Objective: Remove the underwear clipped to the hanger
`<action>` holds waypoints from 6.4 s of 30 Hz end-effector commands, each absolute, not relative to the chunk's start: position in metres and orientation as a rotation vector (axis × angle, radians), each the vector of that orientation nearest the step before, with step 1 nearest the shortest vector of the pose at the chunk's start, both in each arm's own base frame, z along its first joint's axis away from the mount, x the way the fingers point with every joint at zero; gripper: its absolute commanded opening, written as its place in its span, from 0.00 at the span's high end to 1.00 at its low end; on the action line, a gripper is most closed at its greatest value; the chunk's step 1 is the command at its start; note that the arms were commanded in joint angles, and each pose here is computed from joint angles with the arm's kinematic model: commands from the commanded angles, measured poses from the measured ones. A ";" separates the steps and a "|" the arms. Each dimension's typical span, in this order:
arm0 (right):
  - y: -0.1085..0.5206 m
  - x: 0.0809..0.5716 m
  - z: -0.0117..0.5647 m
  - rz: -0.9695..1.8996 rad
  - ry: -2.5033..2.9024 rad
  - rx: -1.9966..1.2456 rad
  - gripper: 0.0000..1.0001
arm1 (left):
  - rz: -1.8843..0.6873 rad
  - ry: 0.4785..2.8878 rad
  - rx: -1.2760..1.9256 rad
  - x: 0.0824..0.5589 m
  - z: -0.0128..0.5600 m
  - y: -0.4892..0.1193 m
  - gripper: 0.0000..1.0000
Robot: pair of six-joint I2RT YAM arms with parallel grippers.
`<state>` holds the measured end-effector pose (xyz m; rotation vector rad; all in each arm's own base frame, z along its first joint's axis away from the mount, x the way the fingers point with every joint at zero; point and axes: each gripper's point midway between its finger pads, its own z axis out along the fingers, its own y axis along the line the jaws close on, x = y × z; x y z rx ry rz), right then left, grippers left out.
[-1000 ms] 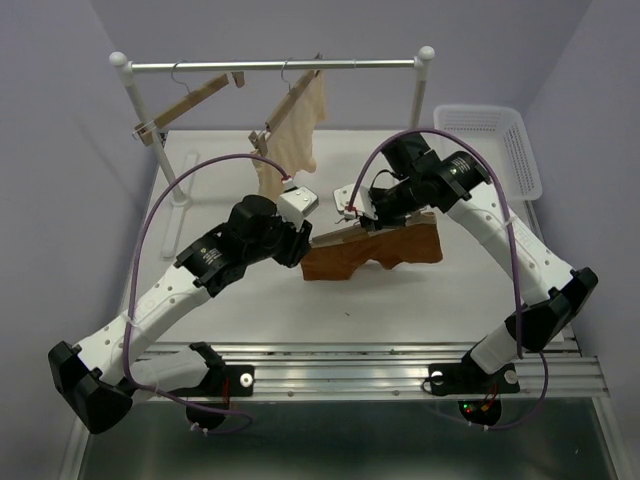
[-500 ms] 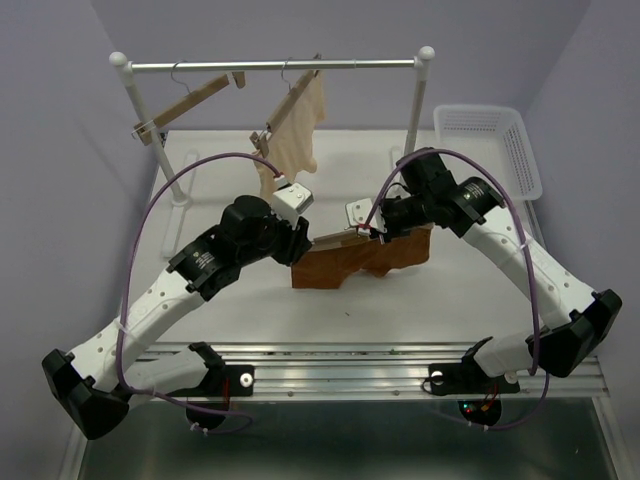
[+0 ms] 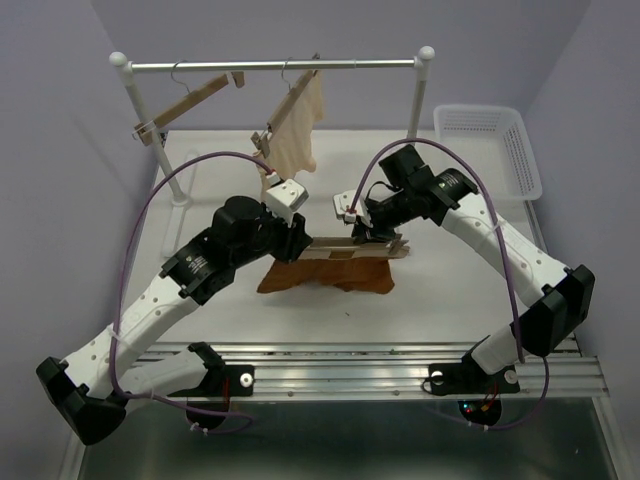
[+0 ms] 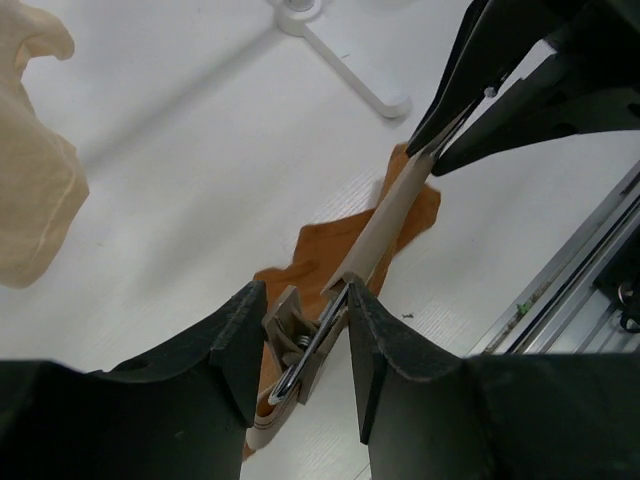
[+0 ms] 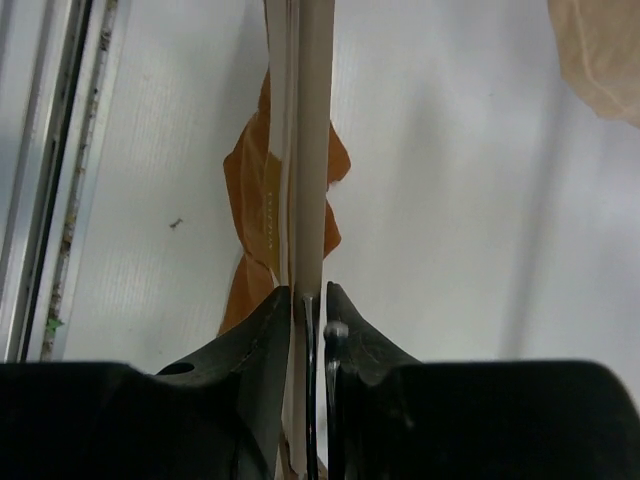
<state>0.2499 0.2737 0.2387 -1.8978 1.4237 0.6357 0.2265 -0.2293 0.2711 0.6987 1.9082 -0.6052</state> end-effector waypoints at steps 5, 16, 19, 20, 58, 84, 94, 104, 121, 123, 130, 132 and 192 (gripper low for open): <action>0.301 0.224 0.267 0.853 1.306 -1.864 0.65 | -0.731 1.715 0.659 0.229 0.320 -0.249 1.00; 0.305 0.218 0.255 0.936 1.348 -1.842 0.46 | -0.721 1.718 0.620 0.231 0.320 -0.245 1.00; 0.309 0.221 0.265 0.941 1.355 -1.784 0.36 | -0.716 1.725 0.599 0.233 0.318 -0.244 1.00; 0.310 0.222 0.268 0.940 1.353 -1.772 0.34 | -0.716 1.727 0.594 0.233 0.318 -0.243 1.00; 0.262 0.244 0.295 1.015 1.385 -1.139 0.00 | -0.660 1.655 0.387 0.236 0.335 -0.211 1.00; 0.311 0.242 0.264 1.369 1.362 -1.258 0.01 | -0.768 1.604 0.405 0.231 0.344 -0.227 1.00; 0.323 0.240 0.264 1.447 1.401 -1.251 0.57 | -0.786 1.589 0.395 0.234 0.343 -0.231 1.00; 0.318 0.232 0.273 1.411 1.381 -1.284 0.99 | -0.769 1.607 0.372 0.228 0.335 -0.221 1.00; 0.310 0.242 0.274 1.243 1.415 -1.382 0.99 | -0.723 1.711 0.303 0.229 0.317 -0.209 0.91; 0.311 0.244 0.269 1.255 1.445 -1.371 0.99 | -0.723 1.706 0.292 0.230 0.318 -0.208 1.00; 0.313 0.255 0.258 1.247 1.526 -1.323 0.42 | -0.770 1.635 0.252 0.228 0.335 -0.207 1.00; 0.313 0.253 0.257 1.255 1.530 -1.323 0.38 | -0.771 1.622 0.238 0.228 0.338 -0.205 1.00; 0.272 0.236 0.289 0.931 1.314 -1.911 0.99 | -0.752 1.853 0.383 0.210 0.288 -0.211 0.01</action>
